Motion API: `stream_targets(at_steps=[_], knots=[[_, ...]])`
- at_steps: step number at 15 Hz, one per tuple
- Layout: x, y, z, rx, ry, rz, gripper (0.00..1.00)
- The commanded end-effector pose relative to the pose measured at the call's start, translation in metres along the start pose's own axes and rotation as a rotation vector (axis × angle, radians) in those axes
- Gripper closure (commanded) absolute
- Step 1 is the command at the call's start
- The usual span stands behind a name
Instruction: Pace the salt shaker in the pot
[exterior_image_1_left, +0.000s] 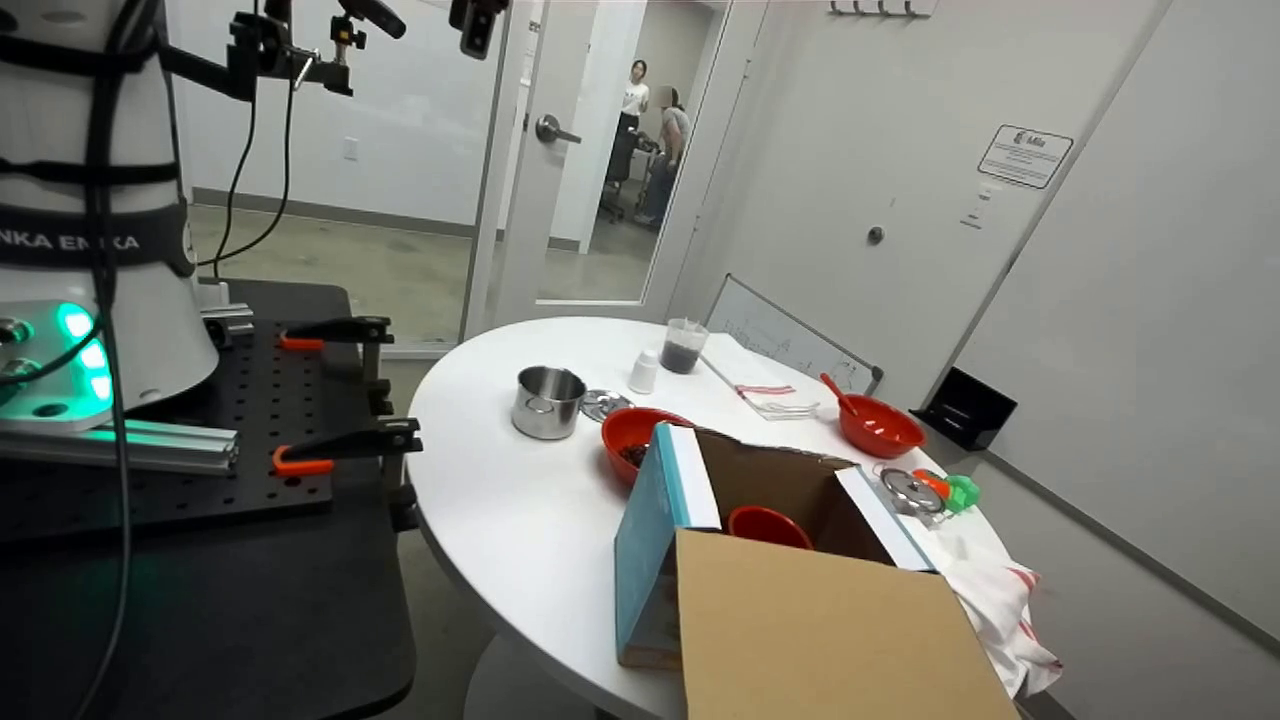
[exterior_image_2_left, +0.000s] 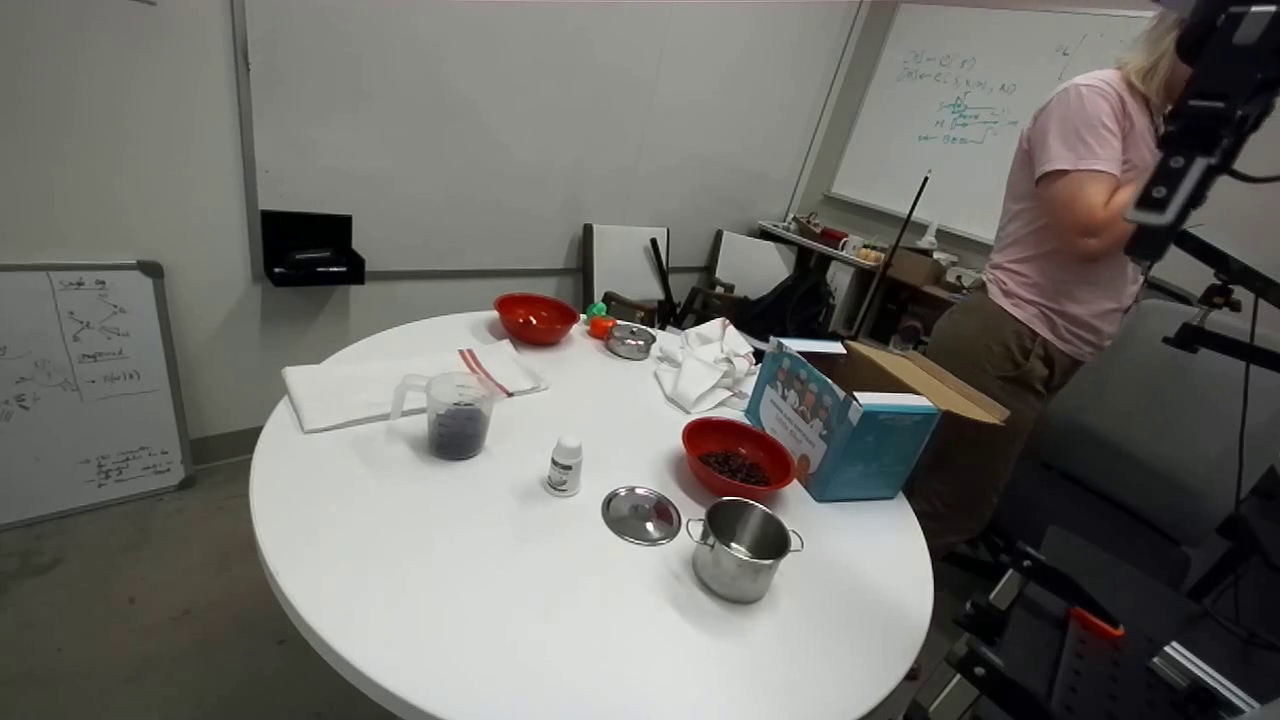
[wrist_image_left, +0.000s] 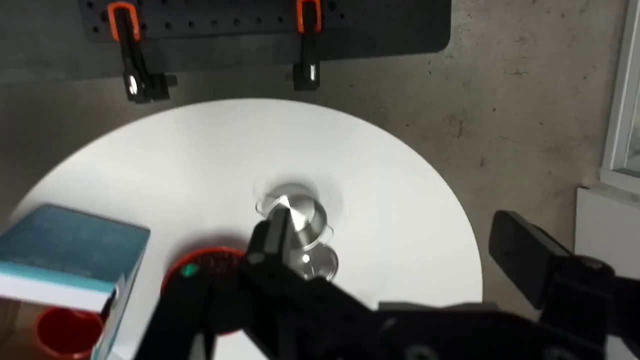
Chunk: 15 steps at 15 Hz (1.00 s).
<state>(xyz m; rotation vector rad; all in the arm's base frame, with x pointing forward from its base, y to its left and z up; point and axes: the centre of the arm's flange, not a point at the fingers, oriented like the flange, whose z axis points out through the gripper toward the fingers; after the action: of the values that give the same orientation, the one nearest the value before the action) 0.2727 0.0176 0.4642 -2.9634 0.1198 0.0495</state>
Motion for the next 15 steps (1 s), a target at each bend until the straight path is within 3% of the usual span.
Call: stream_targets(at_steps=[1, 4, 7, 8, 10, 15], knots=[[0.067, -0.061, -0.019, -0.046, 0.063, -0.084, 0.00], [0.097, -0.120, -0.022, -0.106, 0.098, -0.141, 0.00], [0.133, -0.171, -0.021, -0.123, 0.065, -0.140, 0.00], [0.087, -0.139, -0.013, -0.102, 0.102, -0.158, 0.00], [0.106, -0.159, -0.009, -0.102, 0.081, -0.158, 0.00], [0.120, -0.161, -0.006, -0.098, 0.066, -0.150, 0.00]])
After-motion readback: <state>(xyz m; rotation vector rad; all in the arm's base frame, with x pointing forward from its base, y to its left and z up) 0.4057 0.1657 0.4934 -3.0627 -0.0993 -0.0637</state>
